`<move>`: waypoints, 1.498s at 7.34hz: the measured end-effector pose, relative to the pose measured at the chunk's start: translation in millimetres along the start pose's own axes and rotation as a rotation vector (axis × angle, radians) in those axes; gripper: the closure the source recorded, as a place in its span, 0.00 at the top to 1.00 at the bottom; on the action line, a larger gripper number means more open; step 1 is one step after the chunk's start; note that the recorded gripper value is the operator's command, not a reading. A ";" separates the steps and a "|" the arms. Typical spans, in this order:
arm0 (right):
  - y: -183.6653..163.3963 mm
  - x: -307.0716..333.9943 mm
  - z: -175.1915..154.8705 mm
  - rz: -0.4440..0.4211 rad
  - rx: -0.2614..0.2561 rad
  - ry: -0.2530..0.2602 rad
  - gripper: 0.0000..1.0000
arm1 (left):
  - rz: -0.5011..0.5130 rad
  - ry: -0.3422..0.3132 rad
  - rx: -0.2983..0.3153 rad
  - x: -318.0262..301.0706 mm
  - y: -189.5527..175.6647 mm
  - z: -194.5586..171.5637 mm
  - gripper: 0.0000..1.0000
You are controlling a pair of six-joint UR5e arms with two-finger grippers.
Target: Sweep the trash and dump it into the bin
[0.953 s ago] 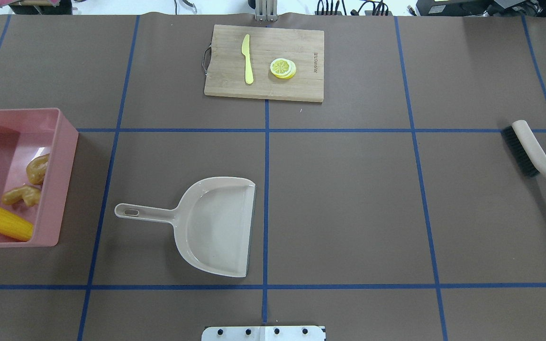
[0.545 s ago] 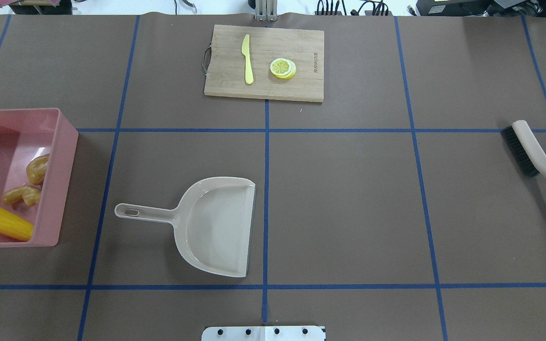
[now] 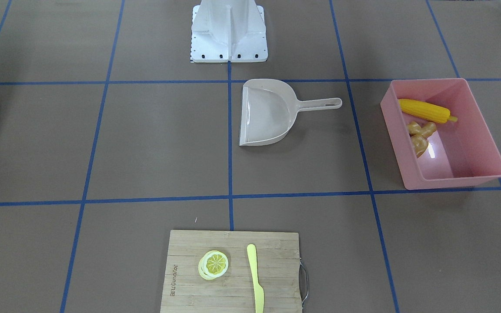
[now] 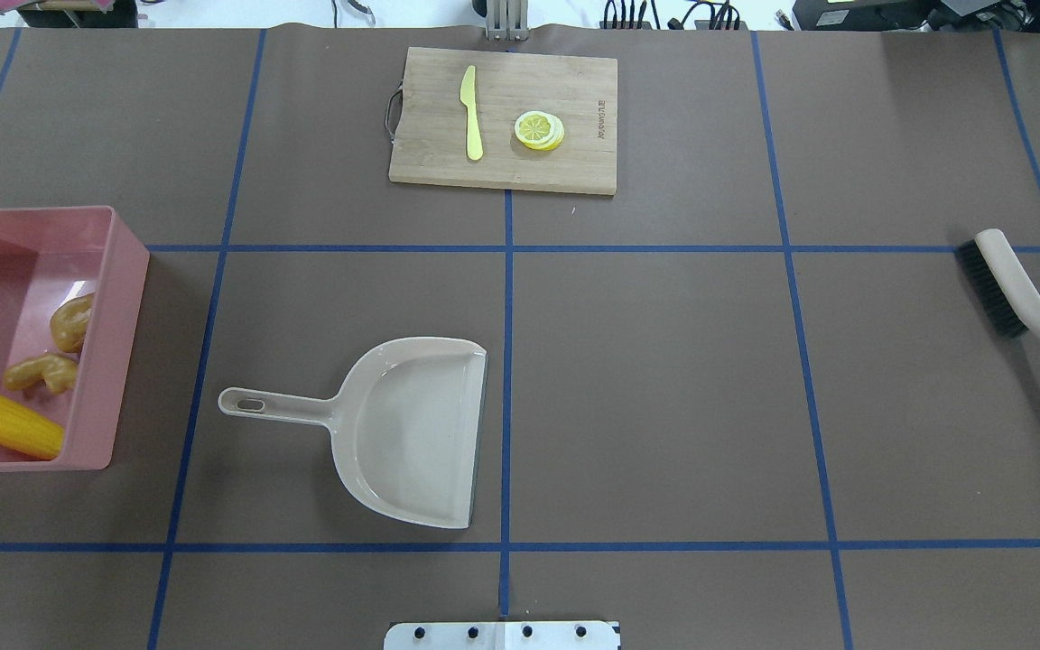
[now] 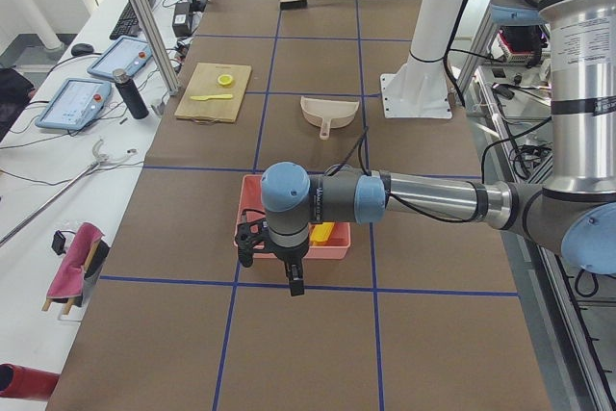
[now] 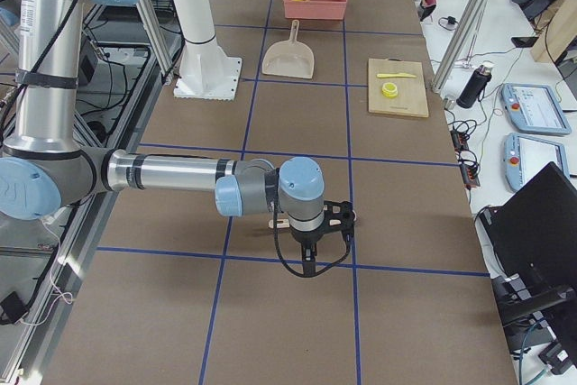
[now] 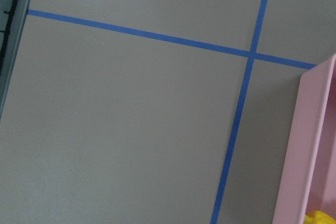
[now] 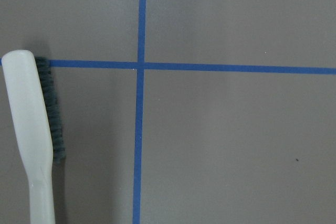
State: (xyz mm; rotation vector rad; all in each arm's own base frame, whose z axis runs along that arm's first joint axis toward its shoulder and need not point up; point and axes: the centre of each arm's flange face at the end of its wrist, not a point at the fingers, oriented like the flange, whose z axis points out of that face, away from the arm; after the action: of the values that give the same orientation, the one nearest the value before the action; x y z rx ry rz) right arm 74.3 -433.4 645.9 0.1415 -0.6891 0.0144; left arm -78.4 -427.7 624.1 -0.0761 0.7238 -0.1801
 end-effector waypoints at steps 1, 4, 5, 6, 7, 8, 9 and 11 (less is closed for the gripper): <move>0.7 1.3 1.7 -0.007 0.009 0.000 1.00 | 0.041 0.002 -0.020 -3.8 -1.1 9.3 0.99; 2.4 4.4 5.1 -0.002 0.008 -0.001 1.00 | 0.109 0.002 -0.048 -12.9 -3.8 23.0 0.99; 2.7 4.3 5.3 -0.002 0.008 -0.004 1.00 | 0.108 0.002 -0.052 -14.6 -3.7 24.7 0.99; 3.0 4.5 5.6 -0.002 0.007 -0.004 1.00 | 0.105 0.002 -0.056 -16.5 -3.2 26.6 0.99; 3.2 4.8 5.8 -0.002 0.007 -0.003 1.00 | 0.102 0.002 -0.060 -18.1 -2.6 28.2 0.99; 3.4 5.1 6.1 -0.002 0.006 -0.002 1.00 | 0.101 0.002 -0.060 -18.5 -2.4 28.6 0.99; 3.4 5.1 6.3 -0.004 0.006 -0.002 1.00 | 0.100 0.002 -0.062 -18.7 -2.2 28.9 0.99; 3.5 5.3 6.3 -0.006 0.006 -0.001 1.00 | 0.100 0.002 -0.062 -18.7 -2.2 29.2 0.99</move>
State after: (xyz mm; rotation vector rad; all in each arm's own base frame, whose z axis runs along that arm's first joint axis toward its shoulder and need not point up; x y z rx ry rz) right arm 74.1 -430.9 654.5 0.1493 -0.6900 0.0110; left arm -73.0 -426.1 658.4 -0.0984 0.7336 -0.0627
